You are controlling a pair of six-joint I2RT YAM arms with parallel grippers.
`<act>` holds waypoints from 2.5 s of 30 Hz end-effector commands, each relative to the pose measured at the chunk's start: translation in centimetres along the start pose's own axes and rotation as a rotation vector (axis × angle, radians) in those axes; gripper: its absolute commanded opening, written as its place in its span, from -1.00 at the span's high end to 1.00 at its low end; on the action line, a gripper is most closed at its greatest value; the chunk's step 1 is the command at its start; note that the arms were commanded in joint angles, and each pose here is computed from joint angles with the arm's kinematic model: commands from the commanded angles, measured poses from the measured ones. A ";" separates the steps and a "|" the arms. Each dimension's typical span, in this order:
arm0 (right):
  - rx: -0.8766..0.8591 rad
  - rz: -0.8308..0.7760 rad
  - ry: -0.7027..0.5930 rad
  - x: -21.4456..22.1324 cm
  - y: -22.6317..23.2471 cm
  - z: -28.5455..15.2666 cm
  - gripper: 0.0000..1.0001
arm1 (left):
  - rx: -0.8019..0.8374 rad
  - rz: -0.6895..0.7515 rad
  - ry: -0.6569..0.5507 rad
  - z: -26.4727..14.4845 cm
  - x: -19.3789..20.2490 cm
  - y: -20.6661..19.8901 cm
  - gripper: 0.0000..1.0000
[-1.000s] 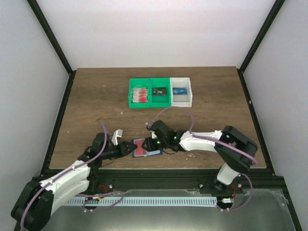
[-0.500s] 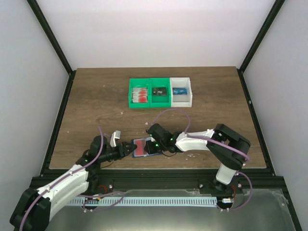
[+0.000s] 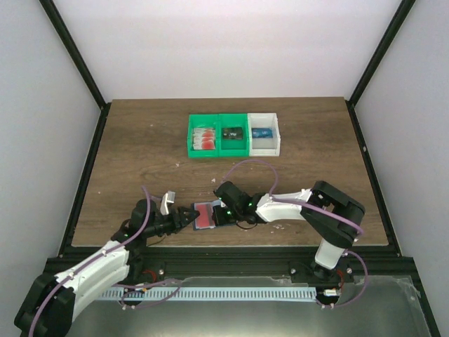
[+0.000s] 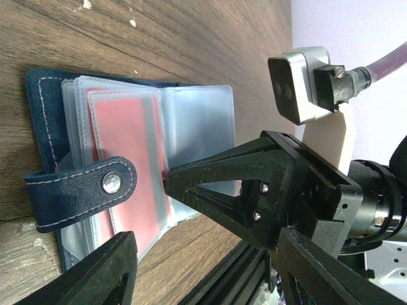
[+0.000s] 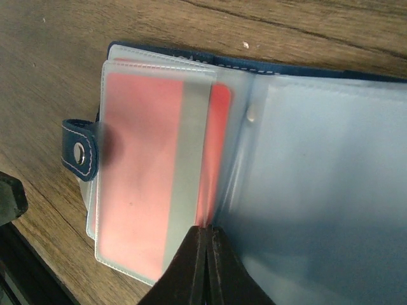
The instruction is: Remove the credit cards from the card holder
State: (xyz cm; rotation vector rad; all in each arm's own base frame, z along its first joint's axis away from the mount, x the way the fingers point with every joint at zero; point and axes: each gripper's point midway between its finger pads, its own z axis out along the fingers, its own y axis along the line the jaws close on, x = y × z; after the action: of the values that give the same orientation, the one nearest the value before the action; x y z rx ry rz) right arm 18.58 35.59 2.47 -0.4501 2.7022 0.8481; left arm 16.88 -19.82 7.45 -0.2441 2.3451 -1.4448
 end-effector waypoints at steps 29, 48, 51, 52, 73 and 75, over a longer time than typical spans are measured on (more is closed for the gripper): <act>0.037 0.011 0.034 1.6 -1.5 0.8 0.99 | 0.021 -0.066 -0.058 0.4 -0.6 0.3 -0.83; 0.033 0.007 0.029 1.6 -1.4 0.6 0.99 | 0.017 -0.077 -0.042 1.3 -1.1 -0.8 -0.91; 0.029 0.008 0.028 1.5 -1.3 0.7 0.99 | 0.028 -0.072 -0.051 1.2 -1.3 -1.6 -0.92; 0.029 0.006 0.029 1.5 -1.3 0.7 0.99 | 0.028 -0.076 -0.051 1.2 -1.2 -1.5 -0.92; 0.015 0.007 0.026 1.7 -1.2 0.6 0.99 | 0.002 -0.074 -0.018 2.4 -0.4 -0.5 -0.92; 0.012 0.010 0.025 1.7 -1.2 0.7 0.99 | 0.013 -0.075 -0.017 2.4 -0.4 -0.7 -0.92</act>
State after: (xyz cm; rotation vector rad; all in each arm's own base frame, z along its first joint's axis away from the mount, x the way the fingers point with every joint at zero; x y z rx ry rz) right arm 18.55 35.81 2.40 -0.4453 2.6787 0.8844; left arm 17.84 -21.31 5.83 -0.3938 2.3868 -1.4451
